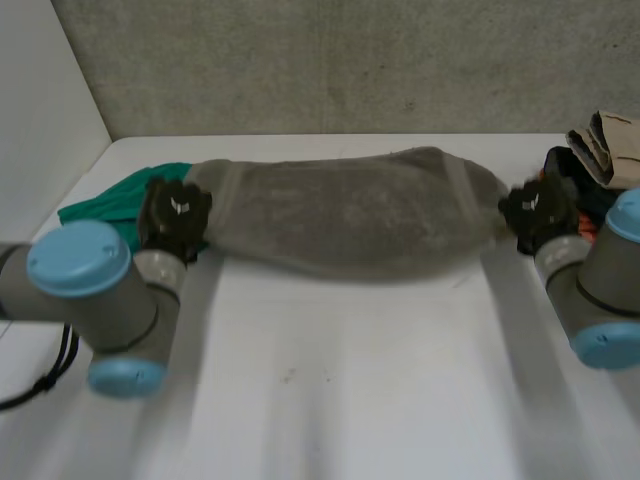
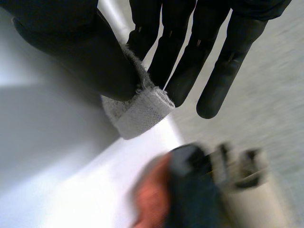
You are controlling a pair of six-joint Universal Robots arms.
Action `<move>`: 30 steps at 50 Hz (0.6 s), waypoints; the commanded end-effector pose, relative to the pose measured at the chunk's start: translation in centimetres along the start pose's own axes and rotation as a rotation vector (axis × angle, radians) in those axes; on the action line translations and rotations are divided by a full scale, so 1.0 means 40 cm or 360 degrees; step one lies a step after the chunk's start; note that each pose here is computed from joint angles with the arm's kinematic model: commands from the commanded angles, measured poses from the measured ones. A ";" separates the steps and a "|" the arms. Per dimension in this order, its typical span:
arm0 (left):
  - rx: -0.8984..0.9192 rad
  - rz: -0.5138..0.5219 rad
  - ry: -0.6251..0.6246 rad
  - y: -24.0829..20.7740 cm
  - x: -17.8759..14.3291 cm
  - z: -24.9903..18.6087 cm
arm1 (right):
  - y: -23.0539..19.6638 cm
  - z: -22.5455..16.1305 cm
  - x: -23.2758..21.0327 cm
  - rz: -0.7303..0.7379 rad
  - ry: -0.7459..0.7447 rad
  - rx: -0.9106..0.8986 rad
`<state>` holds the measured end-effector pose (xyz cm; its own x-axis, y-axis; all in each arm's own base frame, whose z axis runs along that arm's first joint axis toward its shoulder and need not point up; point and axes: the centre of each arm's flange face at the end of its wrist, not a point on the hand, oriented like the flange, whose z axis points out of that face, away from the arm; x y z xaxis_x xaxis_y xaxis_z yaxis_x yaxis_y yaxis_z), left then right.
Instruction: Fold the laundry.
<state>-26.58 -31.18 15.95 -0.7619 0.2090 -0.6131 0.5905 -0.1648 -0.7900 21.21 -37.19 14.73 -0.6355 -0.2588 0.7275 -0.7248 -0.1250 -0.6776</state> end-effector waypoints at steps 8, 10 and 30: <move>-0.0671 0.0155 0.0579 0.040 -0.031 -0.431 | 0.064 -0.327 0.094 -0.0230 -0.0597 -0.0759; -0.0773 0.0184 0.0682 0.043 -0.033 -0.488 | 0.071 -0.350 0.099 -0.0262 -0.0664 -0.0820; -0.0401 0.0125 0.0433 -0.012 0.013 -0.212 | 0.059 -0.151 0.082 -0.0251 -0.0229 -0.0421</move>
<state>-22.62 -17.91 16.11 -0.5924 0.5392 -0.5986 0.7581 0.1217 -0.6407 13.48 -29.23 17.18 -0.4453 -0.4794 0.7562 -0.8921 0.1655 -0.4205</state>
